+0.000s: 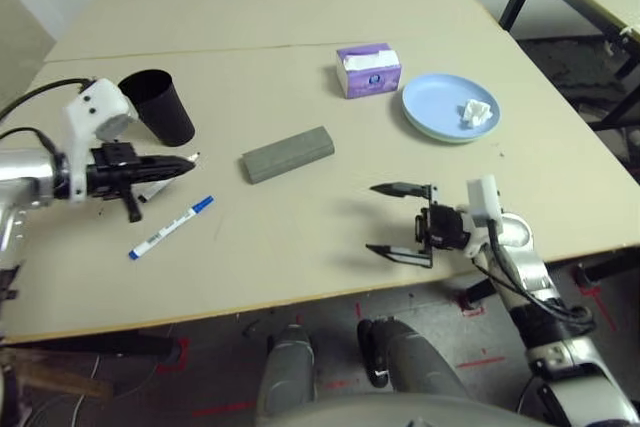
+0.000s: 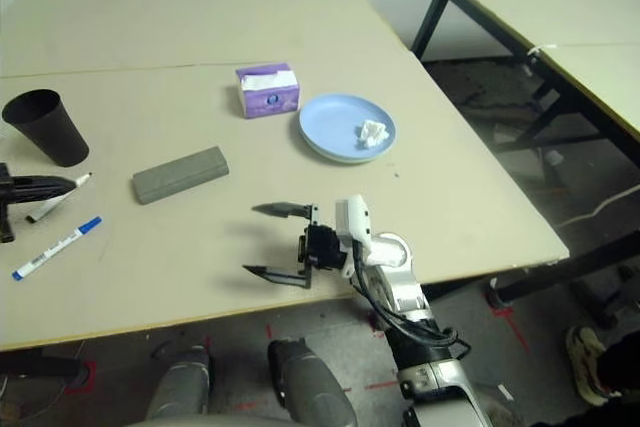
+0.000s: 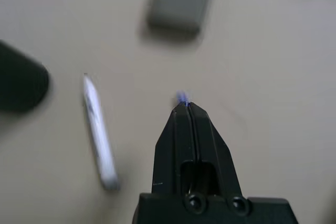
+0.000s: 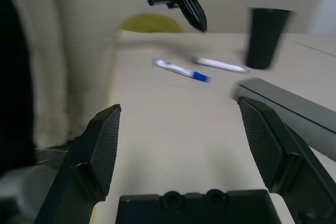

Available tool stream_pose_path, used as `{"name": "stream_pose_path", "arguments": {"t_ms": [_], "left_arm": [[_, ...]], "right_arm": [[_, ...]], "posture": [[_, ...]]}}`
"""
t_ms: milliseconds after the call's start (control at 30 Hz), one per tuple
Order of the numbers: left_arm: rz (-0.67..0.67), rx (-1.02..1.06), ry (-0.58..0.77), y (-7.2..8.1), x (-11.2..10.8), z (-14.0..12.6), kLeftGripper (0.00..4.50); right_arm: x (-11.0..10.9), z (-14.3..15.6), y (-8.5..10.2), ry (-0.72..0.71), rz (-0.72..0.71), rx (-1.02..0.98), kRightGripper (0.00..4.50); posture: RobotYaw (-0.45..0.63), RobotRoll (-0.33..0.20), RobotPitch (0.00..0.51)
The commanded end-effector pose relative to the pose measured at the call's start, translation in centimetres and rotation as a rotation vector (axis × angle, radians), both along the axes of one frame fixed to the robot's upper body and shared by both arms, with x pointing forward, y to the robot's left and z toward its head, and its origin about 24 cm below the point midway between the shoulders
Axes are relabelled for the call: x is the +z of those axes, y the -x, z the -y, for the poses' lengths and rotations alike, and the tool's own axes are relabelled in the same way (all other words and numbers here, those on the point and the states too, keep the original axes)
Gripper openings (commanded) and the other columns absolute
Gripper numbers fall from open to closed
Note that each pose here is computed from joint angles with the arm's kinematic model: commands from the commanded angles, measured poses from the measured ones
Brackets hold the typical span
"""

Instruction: Organize and tidy the items on the table.

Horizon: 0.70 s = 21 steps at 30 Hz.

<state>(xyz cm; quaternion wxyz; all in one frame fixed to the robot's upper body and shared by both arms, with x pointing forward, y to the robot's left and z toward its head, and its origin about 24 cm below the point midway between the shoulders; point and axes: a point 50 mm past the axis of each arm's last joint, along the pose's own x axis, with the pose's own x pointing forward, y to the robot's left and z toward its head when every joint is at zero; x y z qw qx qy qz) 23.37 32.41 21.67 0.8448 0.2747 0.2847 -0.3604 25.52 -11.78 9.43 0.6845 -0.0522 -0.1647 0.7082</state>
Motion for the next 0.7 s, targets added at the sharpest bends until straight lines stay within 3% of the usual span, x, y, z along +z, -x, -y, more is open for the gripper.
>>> {"name": "stream_pose_path", "arguments": {"t_ms": [33, 367, 667, 700], "left_arm": [[-0.064, 0.006, -0.063, 0.7, 0.2, 0.3, 0.03], [-0.136, 0.045, -0.160, 0.5, -0.5, 1.0, 0.03], [-0.159, 0.019, -0.165, -0.4, -1.8, 2.6, 0.03], [-0.157, 0.022, -0.171, -0.5, -1.9, 2.6, 0.21]], "right_arm": [[-0.1, -0.5, 0.1, 0.021, 0.003, 0.092, 4.50], [0.0, -0.7, -0.1, 0.057, 0.013, 0.128, 4.50], [-0.2, 0.4, -0.7, 0.130, -0.028, -0.020, 4.50], [-0.2, 0.4, -0.7, 0.130, -0.036, -0.031, 4.50]], "posture": [[0.06, 0.000, 0.214], [0.05, 0.000, 0.225], [0.00, 0.000, 0.218], [0.00, 0.000, 0.218]]}}
